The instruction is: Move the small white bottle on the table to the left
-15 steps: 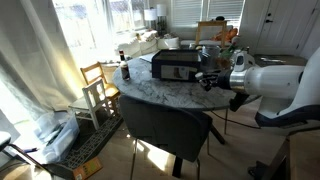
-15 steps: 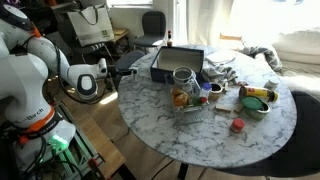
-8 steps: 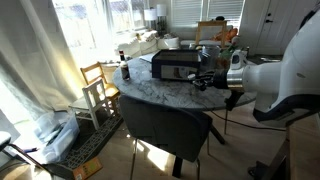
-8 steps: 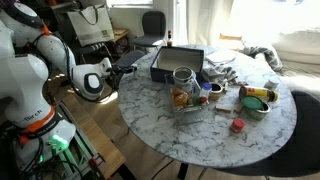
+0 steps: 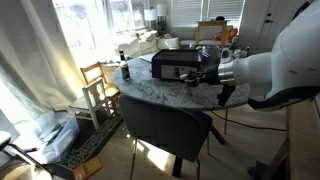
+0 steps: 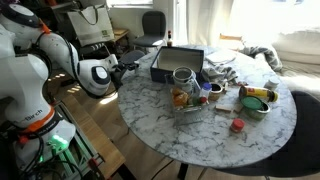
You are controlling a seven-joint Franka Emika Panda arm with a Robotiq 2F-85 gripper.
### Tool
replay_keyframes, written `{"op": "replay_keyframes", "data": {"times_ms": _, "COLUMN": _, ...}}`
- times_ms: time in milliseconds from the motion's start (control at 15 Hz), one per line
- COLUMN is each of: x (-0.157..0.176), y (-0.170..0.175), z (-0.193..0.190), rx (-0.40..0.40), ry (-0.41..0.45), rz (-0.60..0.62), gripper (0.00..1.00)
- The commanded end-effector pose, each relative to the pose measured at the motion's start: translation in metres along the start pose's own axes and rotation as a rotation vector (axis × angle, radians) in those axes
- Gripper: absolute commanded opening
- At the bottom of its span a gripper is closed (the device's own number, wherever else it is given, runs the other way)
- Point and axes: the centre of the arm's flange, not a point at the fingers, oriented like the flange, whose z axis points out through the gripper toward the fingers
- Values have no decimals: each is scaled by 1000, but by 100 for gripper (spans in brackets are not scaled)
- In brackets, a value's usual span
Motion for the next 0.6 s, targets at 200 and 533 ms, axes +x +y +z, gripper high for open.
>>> {"op": "replay_keyframes", "data": {"times_ms": 200, "x": -21, "y": 38, "z": 15, "rx": 54, "ry": 5, "rz": -102, "gripper": 8}}
{"op": "replay_keyframes", "data": {"times_ms": 533, "x": -23, "y": 39, "z": 26, "rx": 71, "ry": 19, "rz": -163, "gripper": 8}}
